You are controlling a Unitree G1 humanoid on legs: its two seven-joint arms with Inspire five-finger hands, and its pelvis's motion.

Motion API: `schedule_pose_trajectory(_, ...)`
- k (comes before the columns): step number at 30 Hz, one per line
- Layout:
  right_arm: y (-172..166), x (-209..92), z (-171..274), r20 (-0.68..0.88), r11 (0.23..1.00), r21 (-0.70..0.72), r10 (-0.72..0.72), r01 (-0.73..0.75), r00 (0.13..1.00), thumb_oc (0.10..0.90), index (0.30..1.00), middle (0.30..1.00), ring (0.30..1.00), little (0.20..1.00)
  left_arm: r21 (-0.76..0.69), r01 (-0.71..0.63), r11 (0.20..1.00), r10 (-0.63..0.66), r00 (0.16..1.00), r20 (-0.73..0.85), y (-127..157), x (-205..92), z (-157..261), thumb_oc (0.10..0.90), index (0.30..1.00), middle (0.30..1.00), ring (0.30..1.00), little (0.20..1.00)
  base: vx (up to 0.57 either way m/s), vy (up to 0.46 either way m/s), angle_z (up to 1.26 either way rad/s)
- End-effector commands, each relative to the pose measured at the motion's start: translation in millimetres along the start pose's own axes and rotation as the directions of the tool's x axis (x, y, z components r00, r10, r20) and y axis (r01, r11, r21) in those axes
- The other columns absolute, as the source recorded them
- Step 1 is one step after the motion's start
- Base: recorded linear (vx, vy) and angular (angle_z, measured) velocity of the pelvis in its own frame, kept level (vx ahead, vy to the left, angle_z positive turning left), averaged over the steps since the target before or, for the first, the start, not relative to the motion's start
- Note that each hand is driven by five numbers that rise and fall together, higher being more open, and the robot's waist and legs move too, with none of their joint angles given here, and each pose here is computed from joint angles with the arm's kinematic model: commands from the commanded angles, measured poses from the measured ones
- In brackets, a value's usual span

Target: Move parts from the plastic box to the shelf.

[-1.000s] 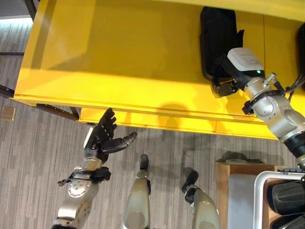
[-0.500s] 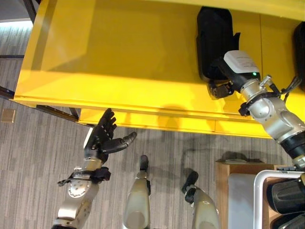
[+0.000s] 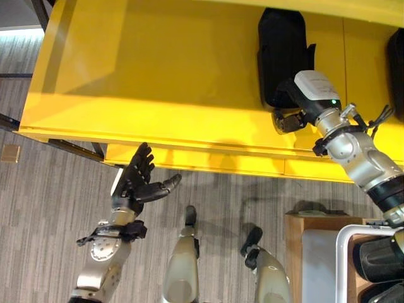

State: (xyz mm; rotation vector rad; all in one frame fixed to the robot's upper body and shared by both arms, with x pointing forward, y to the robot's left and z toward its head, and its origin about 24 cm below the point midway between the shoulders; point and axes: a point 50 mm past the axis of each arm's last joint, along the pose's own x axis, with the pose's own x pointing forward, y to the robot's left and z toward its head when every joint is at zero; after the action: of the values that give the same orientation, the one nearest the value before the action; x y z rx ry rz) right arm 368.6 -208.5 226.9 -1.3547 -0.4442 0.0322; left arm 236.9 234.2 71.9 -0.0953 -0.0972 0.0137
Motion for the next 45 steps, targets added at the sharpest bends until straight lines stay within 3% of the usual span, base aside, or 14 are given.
schedule_pose_trajectory(1,8,4,16,0.055,0.999,0.036,-0.008,0.006,0.998,0.900,1.000,1.000,1.000,1.000,0.013,0.063,0.998,-0.064,0.968,0.243,-10,6,43,0.900,1.000,1.000,1.000,1.000,0.00,0.000,0.00)
schedule_pose_trajectory(20,-33,-12,20,0.113,0.981,0.060,-0.193,0.187,0.975,0.900,1.000,1.000,1.000,1.000,0.019,0.008,1.000,-0.012,0.968,0.252,-1,2,45,0.900,1.000,1.000,1.000,1.000,0.00,0.000,0.00)
schedule_pose_trajectory(35,-88,-68,44,0.257,0.847,0.058,-0.524,0.528,0.812,0.900,1.000,1.000,1.000,1.000,0.026,-0.080,0.996,0.071,0.960,0.269,8,-4,48,0.900,1.000,1.000,1.000,1.000,0.00,0.000,0.00)
schedule_pose_trajectory(39,-79,-86,52,0.251,0.804,0.172,-0.594,0.569,0.764,0.900,1.000,1.000,1.000,1.000,0.013,-0.095,0.995,0.088,0.959,0.268,8,-6,46,0.900,1.000,1.000,1.000,1.000,0.00,0.004,-0.01)
schedule_pose_trajectory(45,-35,-102,57,0.167,0.812,0.364,-0.539,0.456,0.825,0.900,1.000,1.000,1.000,1.000,0.013,-0.070,0.997,0.065,0.970,0.234,0,-5,37,0.900,1.000,1.000,1.000,1.000,0.02,0.023,-0.02)
